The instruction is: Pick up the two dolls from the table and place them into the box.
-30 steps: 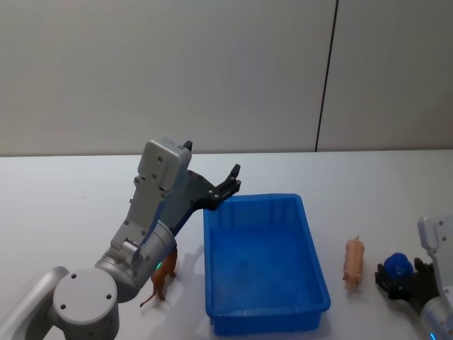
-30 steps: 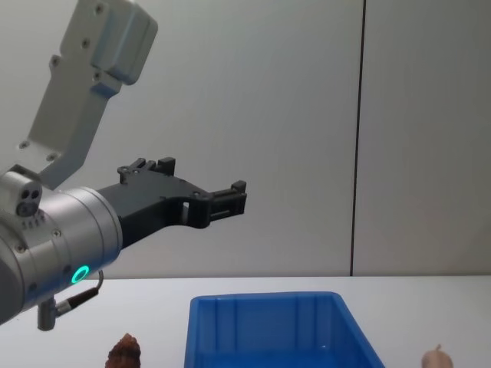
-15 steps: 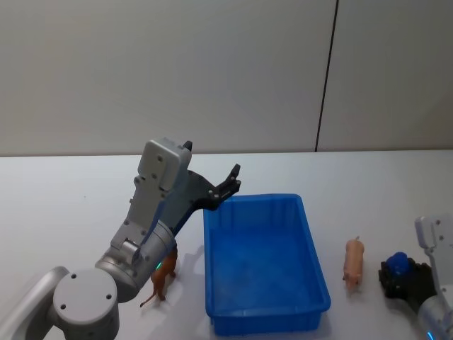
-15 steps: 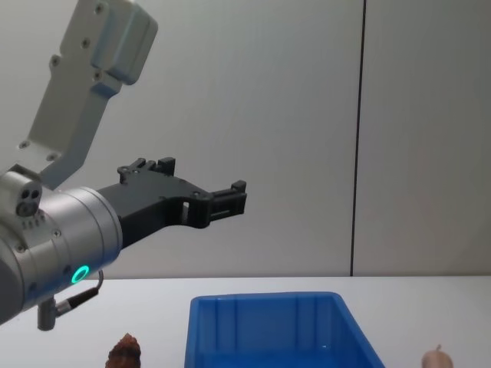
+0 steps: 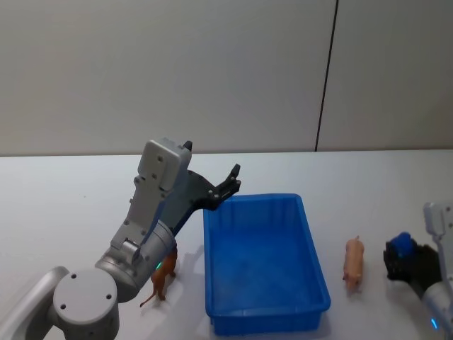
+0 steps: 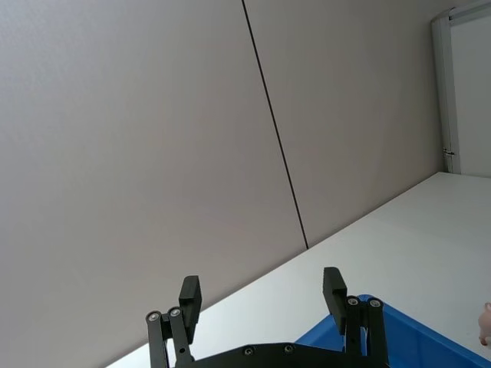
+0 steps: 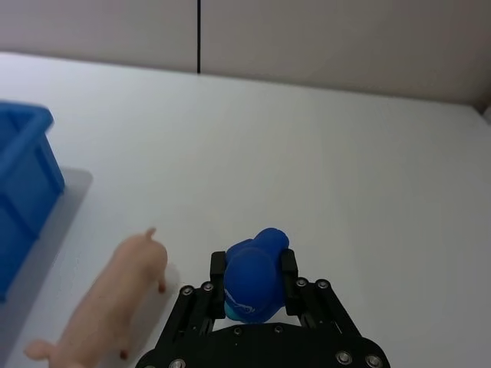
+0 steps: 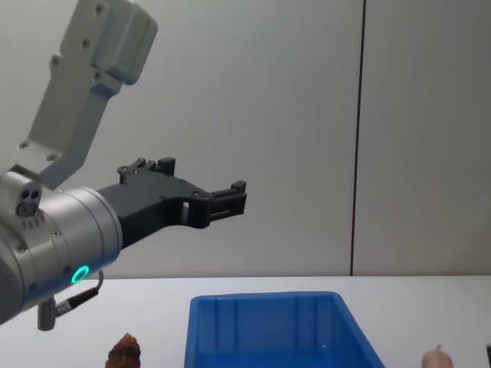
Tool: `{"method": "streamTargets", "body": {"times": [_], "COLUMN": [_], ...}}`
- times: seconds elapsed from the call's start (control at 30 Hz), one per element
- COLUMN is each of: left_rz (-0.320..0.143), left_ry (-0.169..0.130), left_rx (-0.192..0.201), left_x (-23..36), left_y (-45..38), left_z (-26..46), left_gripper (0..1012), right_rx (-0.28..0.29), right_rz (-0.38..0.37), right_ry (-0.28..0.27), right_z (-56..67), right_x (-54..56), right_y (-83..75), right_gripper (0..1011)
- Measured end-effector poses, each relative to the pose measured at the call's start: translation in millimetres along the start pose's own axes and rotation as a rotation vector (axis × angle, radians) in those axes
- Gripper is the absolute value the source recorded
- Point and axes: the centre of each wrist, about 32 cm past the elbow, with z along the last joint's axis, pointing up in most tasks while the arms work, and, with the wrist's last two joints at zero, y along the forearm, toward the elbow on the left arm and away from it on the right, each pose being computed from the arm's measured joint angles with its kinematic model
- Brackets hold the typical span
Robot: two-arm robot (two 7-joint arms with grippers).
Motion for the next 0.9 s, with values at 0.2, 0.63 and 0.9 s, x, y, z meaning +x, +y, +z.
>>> {"method": "streamTargets", "body": {"times": [0.2, 0.63, 0.9], "left_rz": [0.0, 0.0, 0.0], "left_ry": [0.0, 0.0, 0.0], "left_rx": [0.0, 0.0, 0.0], "left_x": [0.0, 0.0, 0.0], "left_y": [0.0, 0.0, 0.0], "left_z": [0.0, 0.0, 0.0], "left_gripper": [1005, 1005, 1005], "right_rx": [0.08, 0.219, 0.225], "right_rz": [0.016, 0.148, 0.271], "right_ry": [0.015, 0.065, 0.089], "right_z": [17.2, 66.9, 94.1], "right_x": [-0.2, -10.0, -24.0], "right_y": [-5.1, -18.7, -24.4], "right_gripper": [360, 281, 239]}}
